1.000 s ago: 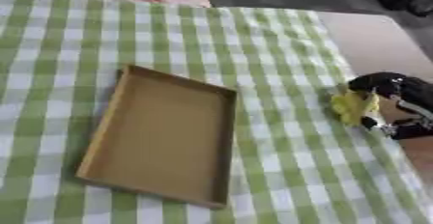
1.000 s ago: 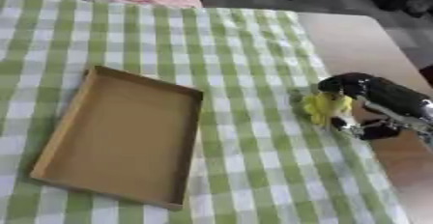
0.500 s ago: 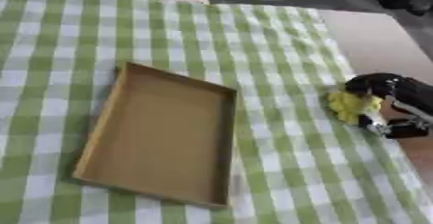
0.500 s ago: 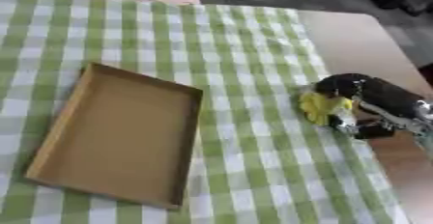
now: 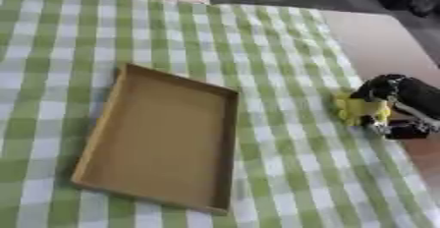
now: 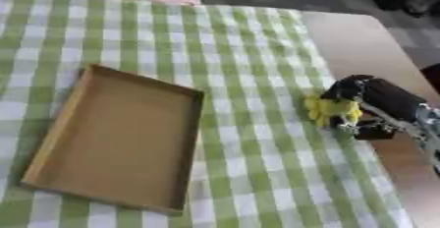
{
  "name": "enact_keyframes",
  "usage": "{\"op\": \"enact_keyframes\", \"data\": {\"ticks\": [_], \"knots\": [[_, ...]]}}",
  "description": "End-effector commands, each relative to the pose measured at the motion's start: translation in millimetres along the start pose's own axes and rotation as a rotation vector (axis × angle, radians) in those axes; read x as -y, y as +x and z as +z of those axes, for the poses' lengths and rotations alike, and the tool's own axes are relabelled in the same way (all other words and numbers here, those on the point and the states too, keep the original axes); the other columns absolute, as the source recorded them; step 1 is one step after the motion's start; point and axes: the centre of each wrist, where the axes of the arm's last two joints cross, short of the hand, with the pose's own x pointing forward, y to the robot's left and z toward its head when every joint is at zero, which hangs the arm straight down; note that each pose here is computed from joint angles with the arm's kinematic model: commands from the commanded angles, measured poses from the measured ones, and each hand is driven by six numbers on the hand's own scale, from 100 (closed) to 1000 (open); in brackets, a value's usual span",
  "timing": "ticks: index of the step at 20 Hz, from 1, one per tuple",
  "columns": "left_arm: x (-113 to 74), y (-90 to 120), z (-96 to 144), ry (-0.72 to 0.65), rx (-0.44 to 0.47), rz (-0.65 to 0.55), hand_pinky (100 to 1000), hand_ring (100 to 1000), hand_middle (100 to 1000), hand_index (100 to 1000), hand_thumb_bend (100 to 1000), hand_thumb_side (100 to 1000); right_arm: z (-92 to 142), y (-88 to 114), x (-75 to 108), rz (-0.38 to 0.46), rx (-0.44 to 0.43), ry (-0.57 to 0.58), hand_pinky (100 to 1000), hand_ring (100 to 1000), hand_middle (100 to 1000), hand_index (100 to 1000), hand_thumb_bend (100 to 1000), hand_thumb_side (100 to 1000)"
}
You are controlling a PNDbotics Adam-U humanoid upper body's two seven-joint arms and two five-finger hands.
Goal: Pick up objects on the table and place them in the box.
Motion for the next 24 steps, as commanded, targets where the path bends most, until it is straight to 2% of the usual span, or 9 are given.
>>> {"op": "enact_keyframes", "data": {"ticks": [1,13,14,17,24], "knots": [[-7.4,9,-10,-0.022,0.029,-0.028,680,781,801,496,100,661,-3,-3,9.3,0.024,0.032,-0.025,678,627,580,732,100,159],[-4.8,12,-9,-0.017,0.015,-0.028,680,781,801,501,100,660,-1,1,11.4,0.013,0.048,-0.074,682,627,581,733,100,163],[-4.3,13,-9,-0.016,0.014,-0.028,679,780,801,502,100,667,-1,1,11.9,0.012,0.050,-0.079,681,625,581,733,100,184],[-2.4,15,-9,-0.013,0.010,-0.028,679,780,800,504,100,660,0,3,13.6,0.007,0.056,-0.096,682,624,580,733,100,160],[3.9,22,-10,-0.005,0.004,-0.025,679,779,798,510,100,651,-8,7,26.1,0.005,0.098,-0.154,684,619,579,734,100,159]]}}
